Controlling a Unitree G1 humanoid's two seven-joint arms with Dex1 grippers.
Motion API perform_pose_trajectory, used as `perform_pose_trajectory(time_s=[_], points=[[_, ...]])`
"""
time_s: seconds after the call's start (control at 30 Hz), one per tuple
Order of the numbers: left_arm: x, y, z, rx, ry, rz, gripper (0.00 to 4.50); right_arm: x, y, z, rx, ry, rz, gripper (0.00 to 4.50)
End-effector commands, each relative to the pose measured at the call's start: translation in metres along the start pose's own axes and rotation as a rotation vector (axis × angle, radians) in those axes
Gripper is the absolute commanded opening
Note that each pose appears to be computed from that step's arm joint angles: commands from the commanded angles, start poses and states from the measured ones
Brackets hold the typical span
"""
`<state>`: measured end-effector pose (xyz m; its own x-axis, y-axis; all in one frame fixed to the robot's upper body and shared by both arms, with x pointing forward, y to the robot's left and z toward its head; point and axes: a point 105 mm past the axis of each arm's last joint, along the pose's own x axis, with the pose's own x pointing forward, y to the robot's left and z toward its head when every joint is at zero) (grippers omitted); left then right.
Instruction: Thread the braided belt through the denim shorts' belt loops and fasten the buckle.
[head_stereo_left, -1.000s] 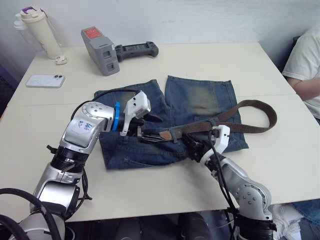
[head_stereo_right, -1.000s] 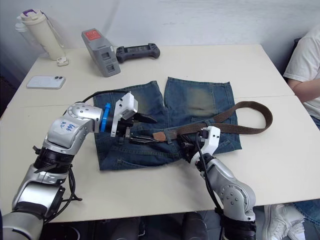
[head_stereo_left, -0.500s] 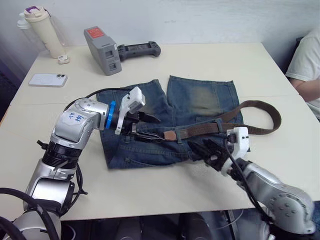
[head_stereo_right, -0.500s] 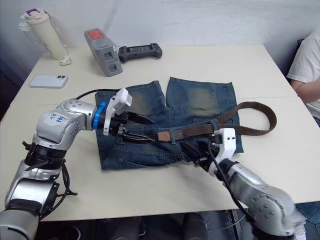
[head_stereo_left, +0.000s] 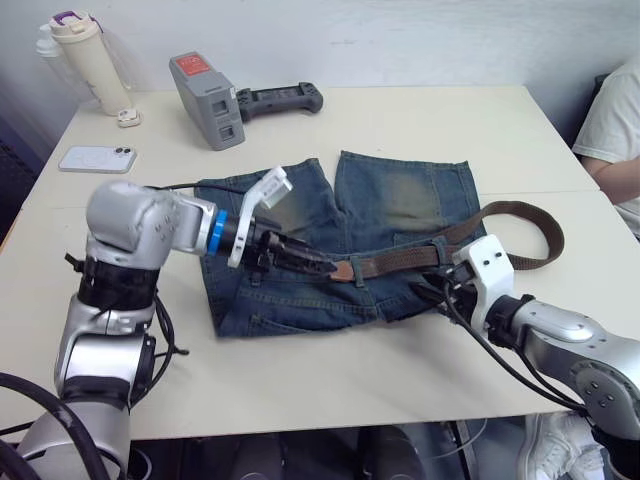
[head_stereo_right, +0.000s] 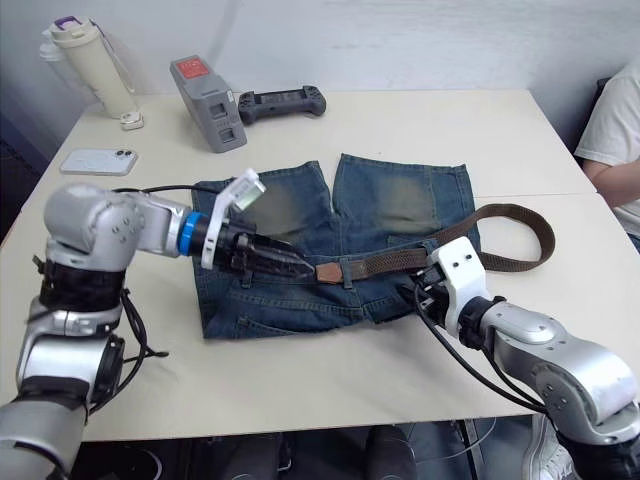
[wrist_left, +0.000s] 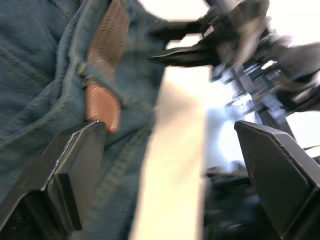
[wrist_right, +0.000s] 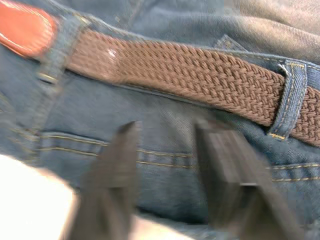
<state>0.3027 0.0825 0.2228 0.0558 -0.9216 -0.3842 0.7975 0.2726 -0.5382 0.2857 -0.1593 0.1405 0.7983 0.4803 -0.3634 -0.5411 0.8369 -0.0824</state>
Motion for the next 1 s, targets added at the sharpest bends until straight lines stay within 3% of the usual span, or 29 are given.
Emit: perform_pose_trajectory(time_s=[0.03, 0.17, 0.27, 0.47, 1.0], points=[[-0.004, -0.006, 0.002, -0.044, 0.024, -0.035, 4.50, 0.006, -0.002, 0.000, -0.036, -0.012, -0.006, 0.07], [0.008, 0.009, 0.002, -0.178, 0.019, -0.022, 4.50, 0.018, -0.007, -0.030, 0.043, 0.102, -0.056, 0.07], [0.020, 0.020, -0.016, -0.233, 0.085, 0.033, 4.50, 0.019, -0.007, -0.037, 0.170, 0.104, -0.082, 0.07], [0.031, 0.027, -0.023, -0.279, 0.087, 0.075, 4.50, 0.018, -0.006, -0.036, 0.173, 0.106, -0.093, 0.07], [0.041, 0.016, -0.005, -0.323, 0.004, 0.005, 4.50, 0.016, -0.005, -0.038, 0.175, 0.114, -0.104, 0.07]])
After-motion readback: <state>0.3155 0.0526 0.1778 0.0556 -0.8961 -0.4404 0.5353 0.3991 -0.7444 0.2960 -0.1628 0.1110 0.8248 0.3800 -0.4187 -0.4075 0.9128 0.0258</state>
